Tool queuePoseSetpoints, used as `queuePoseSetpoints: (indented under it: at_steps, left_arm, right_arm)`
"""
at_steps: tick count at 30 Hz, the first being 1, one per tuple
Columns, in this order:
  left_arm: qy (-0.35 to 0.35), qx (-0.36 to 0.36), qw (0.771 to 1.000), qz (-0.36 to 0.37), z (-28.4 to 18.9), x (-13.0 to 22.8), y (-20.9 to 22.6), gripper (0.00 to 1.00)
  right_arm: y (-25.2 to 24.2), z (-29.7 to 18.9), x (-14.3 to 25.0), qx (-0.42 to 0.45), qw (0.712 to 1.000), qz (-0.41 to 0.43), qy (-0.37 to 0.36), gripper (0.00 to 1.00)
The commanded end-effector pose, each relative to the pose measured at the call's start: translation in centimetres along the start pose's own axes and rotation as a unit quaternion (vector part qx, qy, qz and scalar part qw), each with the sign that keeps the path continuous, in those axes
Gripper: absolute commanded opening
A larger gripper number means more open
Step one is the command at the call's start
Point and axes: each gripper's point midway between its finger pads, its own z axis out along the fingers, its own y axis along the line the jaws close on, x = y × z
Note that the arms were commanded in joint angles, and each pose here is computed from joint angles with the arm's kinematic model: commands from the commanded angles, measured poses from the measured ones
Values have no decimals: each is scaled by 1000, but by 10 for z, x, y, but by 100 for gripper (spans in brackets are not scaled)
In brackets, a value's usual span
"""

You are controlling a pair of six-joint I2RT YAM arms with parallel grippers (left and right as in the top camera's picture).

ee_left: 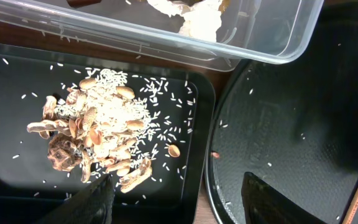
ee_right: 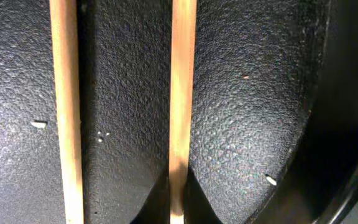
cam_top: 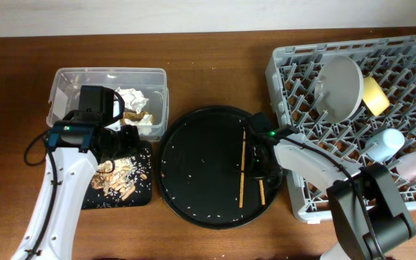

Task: Sort waste into correct bins and load items into the dishwasher rack
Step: 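Reach the right gripper to the chopsticks and grasp one, then place the first chopstick into the rack with the right gripper, then return the right gripper to the tray and grasp the second chopstick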

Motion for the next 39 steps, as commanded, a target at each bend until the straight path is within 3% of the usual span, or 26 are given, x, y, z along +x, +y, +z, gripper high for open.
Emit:
queuePoseSetpoints:
  at_steps: [1,6,9,13,19,20,25,30,33,36,39]
  left_arm:
    - [-6,0,1000,-5,-4,-1,1,65]
    - [-6,0,1000,-5,-4,-1,1,65]
    - [-6,0,1000,-5,-4,-1,1,65]
    - [-7,0,1000,-5,-4,-1,1,65]
    - [-7,0,1000,-5,-4,-1,1,65]
    - [-7,0,1000,-5,-4,-1,1,65]
    - [-6,0,1000,-5,-4,-1,1,65]
    - [-7,0,1000,-5,-4,-1,1,65]
    - [-7,0,1000,-5,-4,-1,1,65]
    - [-7,0,1000,-5,-4,-1,1,65]
    - [-7,0,1000,-5,-4,-1,1,65]
  right_arm:
    - [3,1,12,-3,1000,2,29,4]
    - [7,-105,-36,-32,996,-47,-64,4]
    - [-32,-162,-49,-22,992,-80,-97,4]
    - [-100,-145,-41,20,998,-28,-54,4]
    - [-113,-83,-17,22,999,-28,-3,5]
    - [-113,-80,-16,21,999,-27,-3,16]
    - [-111,-109,-36,19,999,-28,-36,32]
    - [-69,-174,-63,-81,990,-46,-103,36]
    - [-36,-156,-51,-104,990,-60,-75,38]
    - [3,-113,-31,-111,990,-69,-48,49]
    - [26,-83,-15,-113,990,-67,-39,50]
